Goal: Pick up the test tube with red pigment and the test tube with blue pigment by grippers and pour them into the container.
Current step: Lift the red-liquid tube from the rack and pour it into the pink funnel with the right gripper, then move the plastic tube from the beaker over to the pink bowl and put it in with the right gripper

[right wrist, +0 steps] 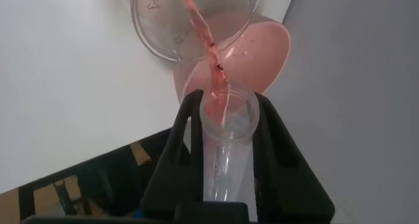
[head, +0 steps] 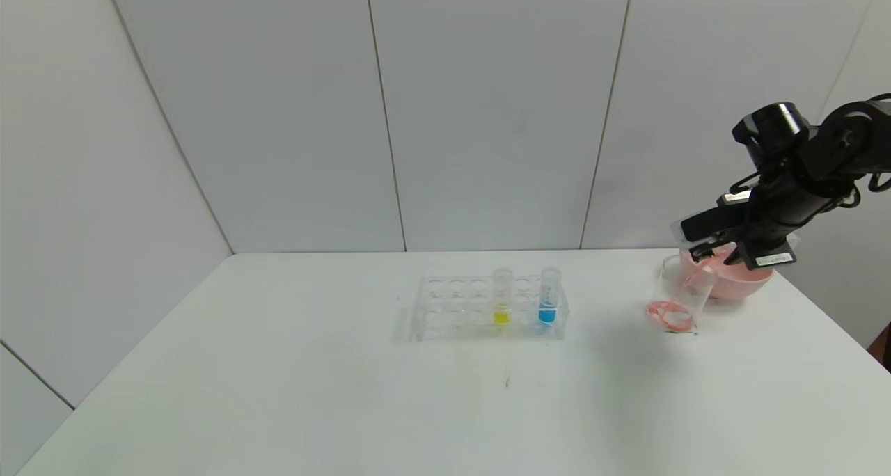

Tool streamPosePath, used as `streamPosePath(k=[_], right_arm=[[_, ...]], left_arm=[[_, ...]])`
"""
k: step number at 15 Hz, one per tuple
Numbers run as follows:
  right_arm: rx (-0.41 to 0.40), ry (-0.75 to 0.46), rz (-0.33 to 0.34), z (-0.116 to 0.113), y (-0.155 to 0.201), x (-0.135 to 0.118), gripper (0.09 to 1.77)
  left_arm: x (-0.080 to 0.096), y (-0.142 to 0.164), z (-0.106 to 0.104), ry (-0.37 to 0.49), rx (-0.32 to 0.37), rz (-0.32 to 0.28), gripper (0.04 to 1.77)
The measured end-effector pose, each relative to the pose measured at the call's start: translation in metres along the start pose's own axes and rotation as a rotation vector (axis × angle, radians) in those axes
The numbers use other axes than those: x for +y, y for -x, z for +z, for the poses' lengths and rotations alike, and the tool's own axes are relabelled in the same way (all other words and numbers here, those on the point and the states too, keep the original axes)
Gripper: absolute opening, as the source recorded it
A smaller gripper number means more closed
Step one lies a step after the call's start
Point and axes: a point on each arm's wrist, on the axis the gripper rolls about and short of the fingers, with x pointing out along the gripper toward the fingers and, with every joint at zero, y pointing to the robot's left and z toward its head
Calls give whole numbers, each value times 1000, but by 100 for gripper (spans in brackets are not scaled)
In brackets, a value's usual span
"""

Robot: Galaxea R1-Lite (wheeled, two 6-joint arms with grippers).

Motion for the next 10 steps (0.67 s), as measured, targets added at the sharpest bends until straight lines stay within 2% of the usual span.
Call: streamPosePath(k=[3,7,10], right_arm=[[76,47,-29,9,1,-4,49],[71,93,-24,23,2,-3,49],[69,96,-26,23,3,-3,49]], left_arm=[[0,0,0,0,0,0,176],[0,0,0,0,0,0,176],[0,0,0,0,0,0,176]])
